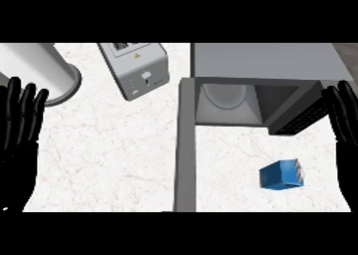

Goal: Pick up the milk, place it into the microwave and close the microwave

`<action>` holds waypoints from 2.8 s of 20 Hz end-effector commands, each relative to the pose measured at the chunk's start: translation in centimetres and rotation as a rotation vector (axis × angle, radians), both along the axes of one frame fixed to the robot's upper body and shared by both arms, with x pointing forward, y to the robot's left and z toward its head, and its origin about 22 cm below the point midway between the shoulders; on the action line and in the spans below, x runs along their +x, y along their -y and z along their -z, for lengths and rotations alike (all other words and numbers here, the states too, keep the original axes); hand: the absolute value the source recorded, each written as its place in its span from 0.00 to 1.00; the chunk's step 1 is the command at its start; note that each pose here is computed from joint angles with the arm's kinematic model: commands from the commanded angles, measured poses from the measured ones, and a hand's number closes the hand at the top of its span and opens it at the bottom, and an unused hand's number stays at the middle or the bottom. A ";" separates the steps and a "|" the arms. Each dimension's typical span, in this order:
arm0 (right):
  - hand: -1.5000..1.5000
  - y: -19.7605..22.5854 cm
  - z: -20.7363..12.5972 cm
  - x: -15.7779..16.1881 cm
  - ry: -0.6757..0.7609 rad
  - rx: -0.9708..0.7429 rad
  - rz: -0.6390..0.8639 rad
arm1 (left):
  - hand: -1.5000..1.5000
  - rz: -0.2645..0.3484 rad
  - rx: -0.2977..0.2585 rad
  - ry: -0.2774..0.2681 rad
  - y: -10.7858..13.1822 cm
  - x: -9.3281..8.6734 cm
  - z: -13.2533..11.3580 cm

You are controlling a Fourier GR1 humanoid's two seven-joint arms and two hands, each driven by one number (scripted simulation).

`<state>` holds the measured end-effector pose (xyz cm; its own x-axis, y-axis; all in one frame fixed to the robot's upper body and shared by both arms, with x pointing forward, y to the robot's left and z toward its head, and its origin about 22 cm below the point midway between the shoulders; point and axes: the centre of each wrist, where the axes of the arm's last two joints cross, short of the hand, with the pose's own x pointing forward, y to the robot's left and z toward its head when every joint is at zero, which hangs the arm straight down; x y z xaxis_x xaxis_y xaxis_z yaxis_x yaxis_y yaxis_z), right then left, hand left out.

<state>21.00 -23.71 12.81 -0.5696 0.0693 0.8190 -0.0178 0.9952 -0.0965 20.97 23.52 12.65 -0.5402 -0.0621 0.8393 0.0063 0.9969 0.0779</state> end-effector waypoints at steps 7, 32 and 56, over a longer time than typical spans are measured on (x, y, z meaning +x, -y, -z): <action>0.00 -4.3 -0.7 -3.6 -0.162 0.118 -0.396 | 0.00 0.036 -0.116 -0.165 -1.5 0.9 1.2; 0.00 -2.2 1.5 -5.6 -0.255 0.089 -0.131 | 0.00 0.073 -0.127 -0.173 -7.3 -6.5 2.4; 0.00 8.0 14.3 -4.1 -0.371 0.072 0.021 | 0.00 0.060 -0.111 -0.204 -8.0 -7.3 2.3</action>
